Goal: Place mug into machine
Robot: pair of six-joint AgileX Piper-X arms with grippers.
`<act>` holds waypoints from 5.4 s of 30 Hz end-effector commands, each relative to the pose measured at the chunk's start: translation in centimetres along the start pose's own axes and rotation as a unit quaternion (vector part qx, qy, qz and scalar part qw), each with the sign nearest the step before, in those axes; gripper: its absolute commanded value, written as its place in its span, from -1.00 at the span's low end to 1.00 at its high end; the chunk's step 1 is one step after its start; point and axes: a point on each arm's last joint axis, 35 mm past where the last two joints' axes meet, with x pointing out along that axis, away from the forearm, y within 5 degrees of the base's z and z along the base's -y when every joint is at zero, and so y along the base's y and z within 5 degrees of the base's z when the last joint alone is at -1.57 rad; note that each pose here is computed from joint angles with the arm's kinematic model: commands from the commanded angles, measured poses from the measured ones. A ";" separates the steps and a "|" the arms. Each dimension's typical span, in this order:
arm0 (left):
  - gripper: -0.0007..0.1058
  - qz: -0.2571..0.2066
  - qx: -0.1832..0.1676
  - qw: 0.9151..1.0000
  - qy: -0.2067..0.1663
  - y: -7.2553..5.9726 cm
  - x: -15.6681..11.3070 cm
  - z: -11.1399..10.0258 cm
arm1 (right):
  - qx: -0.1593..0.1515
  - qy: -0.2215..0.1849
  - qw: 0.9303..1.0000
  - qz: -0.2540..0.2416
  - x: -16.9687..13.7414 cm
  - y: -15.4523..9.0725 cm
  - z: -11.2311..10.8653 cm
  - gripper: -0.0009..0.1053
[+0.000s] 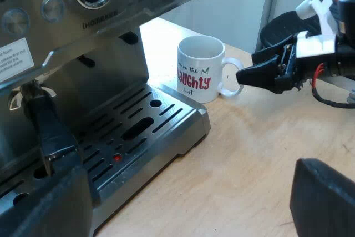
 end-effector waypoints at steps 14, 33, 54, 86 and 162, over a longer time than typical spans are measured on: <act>0.51 -0.004 0.003 1.000 -0.013 -0.2 -0.2 0.4 | -0.006 -0.004 1.000 0.004 3.8 -1.3 0.9 0.33; 0.51 -0.004 0.003 1.000 -0.013 -0.2 -0.2 0.4 | -0.004 -0.010 0.999 0.041 4.4 -1.1 0.8 -0.57; 0.51 -0.004 0.003 1.000 -0.013 -0.2 -0.2 0.4 | 0.008 -0.042 0.997 0.060 2.3 -1.1 3.0 -0.98; 0.51 -0.004 0.003 1.000 -0.013 -0.2 -0.2 0.4 | -0.015 -0.035 0.999 0.030 -9.9 0.5 7.0 -0.98; 0.51 -0.002 -0.001 1.000 0.000 -0.1 -0.2 0.1 | -0.117 -0.103 0.947 0.280 -8.9 3.6 10.7 -0.98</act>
